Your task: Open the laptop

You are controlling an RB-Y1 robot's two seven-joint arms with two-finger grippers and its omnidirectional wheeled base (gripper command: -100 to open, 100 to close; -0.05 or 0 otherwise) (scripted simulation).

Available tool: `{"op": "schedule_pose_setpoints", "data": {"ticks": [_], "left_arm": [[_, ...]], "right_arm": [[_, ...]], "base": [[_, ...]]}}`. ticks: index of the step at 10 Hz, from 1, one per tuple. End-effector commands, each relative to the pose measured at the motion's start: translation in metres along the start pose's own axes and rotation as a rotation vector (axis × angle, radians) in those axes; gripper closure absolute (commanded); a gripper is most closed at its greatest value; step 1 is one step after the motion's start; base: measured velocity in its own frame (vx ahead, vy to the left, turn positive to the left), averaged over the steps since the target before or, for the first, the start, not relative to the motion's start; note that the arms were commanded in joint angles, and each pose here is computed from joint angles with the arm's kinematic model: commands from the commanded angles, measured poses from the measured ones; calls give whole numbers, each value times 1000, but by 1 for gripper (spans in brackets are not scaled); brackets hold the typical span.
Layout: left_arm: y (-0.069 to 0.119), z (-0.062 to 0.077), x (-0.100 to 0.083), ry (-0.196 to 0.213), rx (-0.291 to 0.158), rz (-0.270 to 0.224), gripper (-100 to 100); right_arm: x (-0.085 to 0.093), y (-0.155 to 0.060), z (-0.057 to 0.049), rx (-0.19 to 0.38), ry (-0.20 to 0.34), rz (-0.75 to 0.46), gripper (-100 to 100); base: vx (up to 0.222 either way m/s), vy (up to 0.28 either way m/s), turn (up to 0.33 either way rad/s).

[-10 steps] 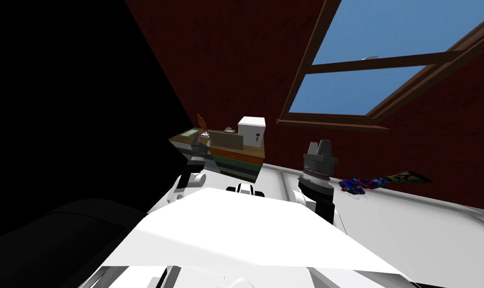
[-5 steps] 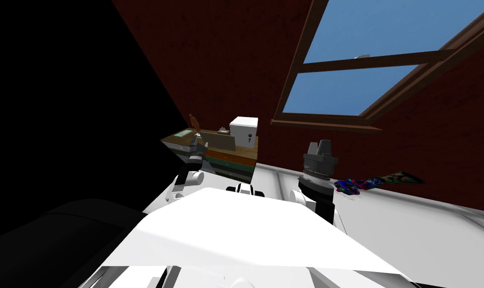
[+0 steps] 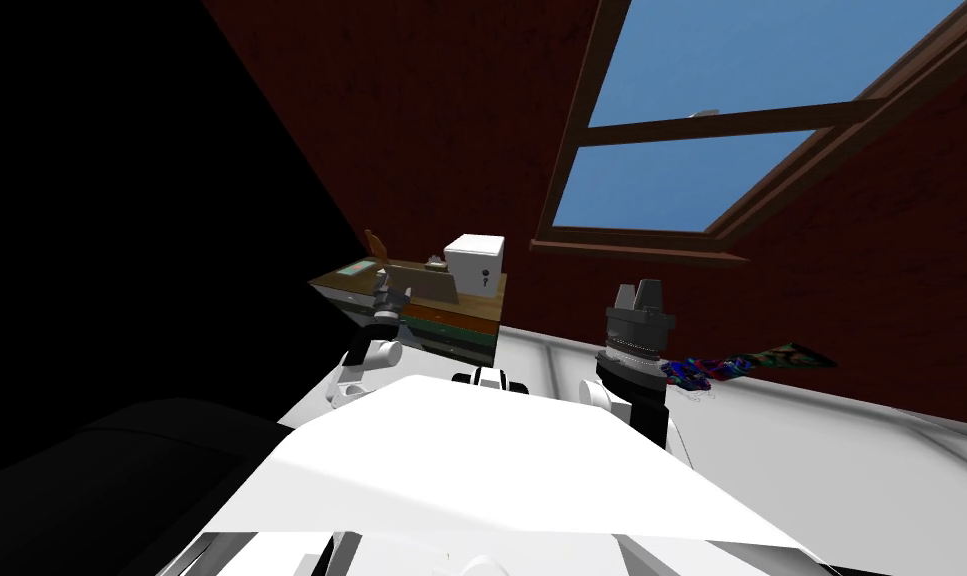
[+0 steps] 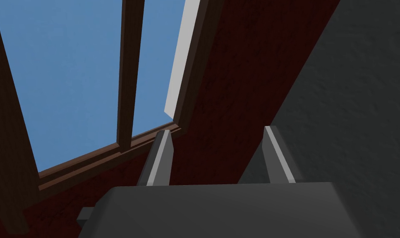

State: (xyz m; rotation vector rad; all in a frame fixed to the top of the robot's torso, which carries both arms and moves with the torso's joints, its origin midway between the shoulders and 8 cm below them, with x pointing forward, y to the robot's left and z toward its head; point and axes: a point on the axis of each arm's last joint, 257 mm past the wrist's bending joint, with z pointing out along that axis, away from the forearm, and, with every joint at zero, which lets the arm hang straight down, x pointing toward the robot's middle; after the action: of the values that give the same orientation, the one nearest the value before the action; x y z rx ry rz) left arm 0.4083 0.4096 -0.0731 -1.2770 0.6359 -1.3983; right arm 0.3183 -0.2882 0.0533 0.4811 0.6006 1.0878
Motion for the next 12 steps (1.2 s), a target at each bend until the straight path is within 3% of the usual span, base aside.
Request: {"op": "schedule_pose_setpoints", "data": {"ticks": [1, 12], "left_arm": [[7, 4, -20, -42, -36, -30, -100], [15, 16, -114, -225, -185, -154, -100]], "right_arm": [[0, 0, 0, 0, 0, 0, 0], [0, 0, 0, 0, 0, 0, 0]], "base": [[54, -142, -12], [61, -181, -13]]}}
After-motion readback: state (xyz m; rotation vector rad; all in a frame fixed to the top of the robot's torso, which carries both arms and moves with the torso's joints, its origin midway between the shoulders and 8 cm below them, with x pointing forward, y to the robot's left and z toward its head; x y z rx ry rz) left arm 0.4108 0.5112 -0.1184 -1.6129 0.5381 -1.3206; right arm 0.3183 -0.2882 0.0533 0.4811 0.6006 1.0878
